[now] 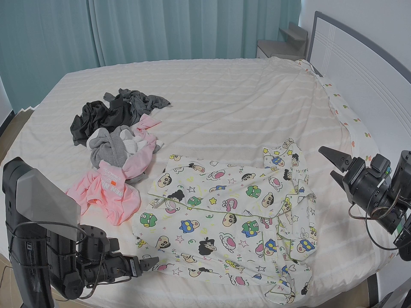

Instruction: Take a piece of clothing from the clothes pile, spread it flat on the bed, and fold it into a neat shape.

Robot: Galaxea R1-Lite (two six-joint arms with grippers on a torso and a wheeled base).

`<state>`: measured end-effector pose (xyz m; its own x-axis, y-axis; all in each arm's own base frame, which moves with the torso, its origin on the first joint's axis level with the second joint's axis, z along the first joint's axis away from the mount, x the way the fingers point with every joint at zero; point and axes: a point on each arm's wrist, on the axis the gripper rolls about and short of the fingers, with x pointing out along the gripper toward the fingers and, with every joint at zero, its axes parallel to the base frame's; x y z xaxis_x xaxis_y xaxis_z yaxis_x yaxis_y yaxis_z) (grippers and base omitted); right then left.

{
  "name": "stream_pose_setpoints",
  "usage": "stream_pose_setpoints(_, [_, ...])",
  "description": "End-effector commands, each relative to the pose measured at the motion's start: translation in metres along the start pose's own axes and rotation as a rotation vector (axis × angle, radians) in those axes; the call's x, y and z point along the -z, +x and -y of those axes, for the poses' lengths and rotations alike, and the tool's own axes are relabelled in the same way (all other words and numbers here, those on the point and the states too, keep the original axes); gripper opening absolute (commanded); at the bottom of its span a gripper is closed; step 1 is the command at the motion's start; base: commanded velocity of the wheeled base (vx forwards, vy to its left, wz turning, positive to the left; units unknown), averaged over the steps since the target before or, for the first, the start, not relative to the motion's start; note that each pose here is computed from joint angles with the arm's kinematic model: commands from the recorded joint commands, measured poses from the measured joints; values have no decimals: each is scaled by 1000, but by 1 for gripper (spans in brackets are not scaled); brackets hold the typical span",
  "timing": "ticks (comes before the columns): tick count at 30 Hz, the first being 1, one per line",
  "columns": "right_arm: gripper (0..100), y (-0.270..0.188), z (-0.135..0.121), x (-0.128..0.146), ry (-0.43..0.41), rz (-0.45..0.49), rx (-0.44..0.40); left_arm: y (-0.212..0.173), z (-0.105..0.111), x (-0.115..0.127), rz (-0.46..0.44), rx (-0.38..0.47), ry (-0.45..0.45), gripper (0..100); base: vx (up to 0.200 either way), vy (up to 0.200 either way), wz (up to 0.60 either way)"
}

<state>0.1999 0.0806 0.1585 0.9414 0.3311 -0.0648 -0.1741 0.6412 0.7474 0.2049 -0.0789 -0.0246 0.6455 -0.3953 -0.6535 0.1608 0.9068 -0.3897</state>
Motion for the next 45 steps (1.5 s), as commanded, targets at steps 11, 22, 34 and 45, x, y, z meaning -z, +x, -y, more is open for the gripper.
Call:
stream_pose_setpoints(11, [100,-2,-4,4,-3,-17,-19,3,7,11,-40,-1,16,100,0,0,0])
stream_pose_setpoints(22, [100,-3,-3,5,-8,-20,-16,9,4,15,-57,-28,25,100,0,0,0])
stream_pose_setpoints(34, [100,-3,-5,8,-15,-33,-22,13,7,13,-42,-11,19,0,0,0,0])
stream_pose_setpoints(45, [100,-3,-5,7,-18,-29,-24,12,5,16,-55,-30,23,0,0,0,0])
